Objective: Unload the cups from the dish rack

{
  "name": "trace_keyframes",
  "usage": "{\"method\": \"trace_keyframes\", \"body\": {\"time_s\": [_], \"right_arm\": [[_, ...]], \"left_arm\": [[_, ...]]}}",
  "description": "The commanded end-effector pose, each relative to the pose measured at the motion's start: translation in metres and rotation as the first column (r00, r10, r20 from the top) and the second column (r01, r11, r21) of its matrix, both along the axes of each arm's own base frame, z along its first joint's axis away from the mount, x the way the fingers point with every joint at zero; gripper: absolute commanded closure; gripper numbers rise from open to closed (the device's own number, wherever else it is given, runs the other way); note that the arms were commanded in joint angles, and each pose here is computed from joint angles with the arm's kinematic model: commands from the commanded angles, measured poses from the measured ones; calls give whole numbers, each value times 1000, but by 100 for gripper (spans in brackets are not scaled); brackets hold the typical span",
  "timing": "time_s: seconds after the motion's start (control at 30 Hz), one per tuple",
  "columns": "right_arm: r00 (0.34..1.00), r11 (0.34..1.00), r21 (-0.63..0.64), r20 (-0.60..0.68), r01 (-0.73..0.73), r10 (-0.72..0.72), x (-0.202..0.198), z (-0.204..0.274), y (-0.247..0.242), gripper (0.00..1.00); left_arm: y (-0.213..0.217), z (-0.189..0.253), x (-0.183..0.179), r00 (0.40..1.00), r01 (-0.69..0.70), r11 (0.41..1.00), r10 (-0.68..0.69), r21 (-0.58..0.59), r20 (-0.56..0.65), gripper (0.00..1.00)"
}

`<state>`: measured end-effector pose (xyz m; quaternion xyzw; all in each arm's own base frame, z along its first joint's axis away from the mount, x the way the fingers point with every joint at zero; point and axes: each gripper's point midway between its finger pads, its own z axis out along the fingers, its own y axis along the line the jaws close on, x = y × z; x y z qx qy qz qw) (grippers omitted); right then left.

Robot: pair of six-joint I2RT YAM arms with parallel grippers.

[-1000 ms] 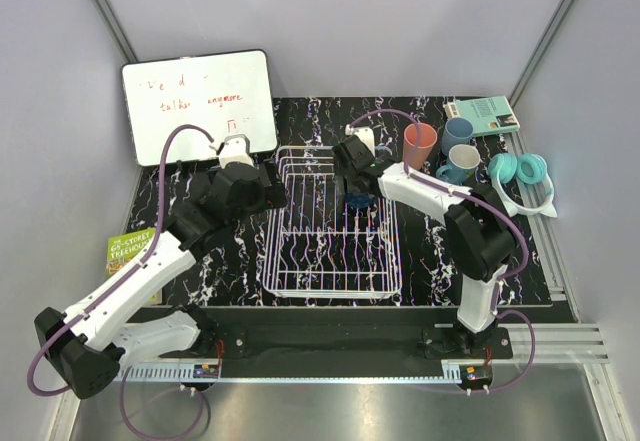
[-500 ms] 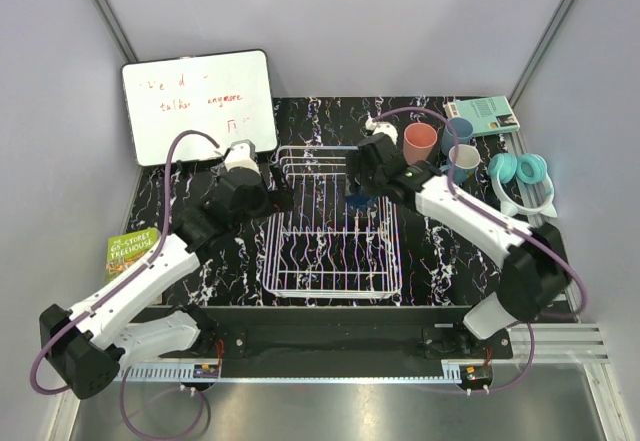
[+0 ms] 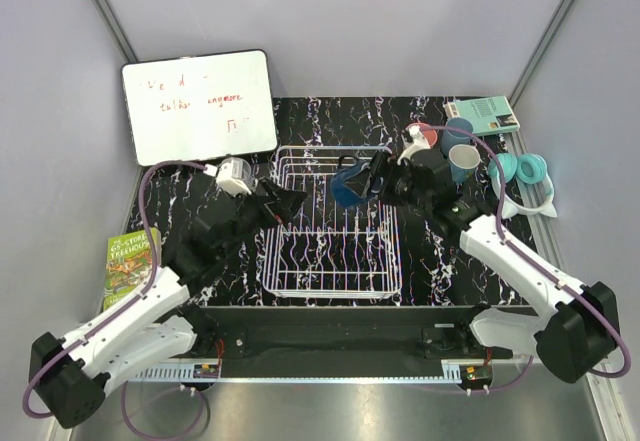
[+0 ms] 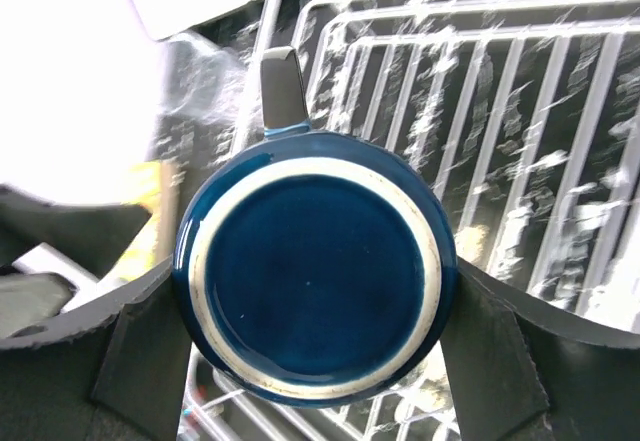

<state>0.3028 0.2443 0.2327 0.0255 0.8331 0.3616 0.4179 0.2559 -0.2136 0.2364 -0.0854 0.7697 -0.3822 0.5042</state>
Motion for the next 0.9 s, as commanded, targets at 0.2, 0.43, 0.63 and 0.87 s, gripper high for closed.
{"method": "trace_keyframes", "body": {"time_s": [0.2,0.43,0.63,0.87], "right_arm": [[953,770,569,250,-288,171,-31,96,25,100],[939,672,657,268,-341,215,-39,105,27,100],[931,655,662,279,-363,234,-40,108,30,100],[932,658,660,272,-362,241,-42,105,30,100]], "left_arm": [[-30,85,-32,925,285,894,-163,-346,342,4],[-42,78,-35,911,344,857,-205,-384,359,28],[-52,83,-31,900,372,850,-232,-372,368,31],[-61,103,-31,881,399,841,-242,-366,406,30]]}}
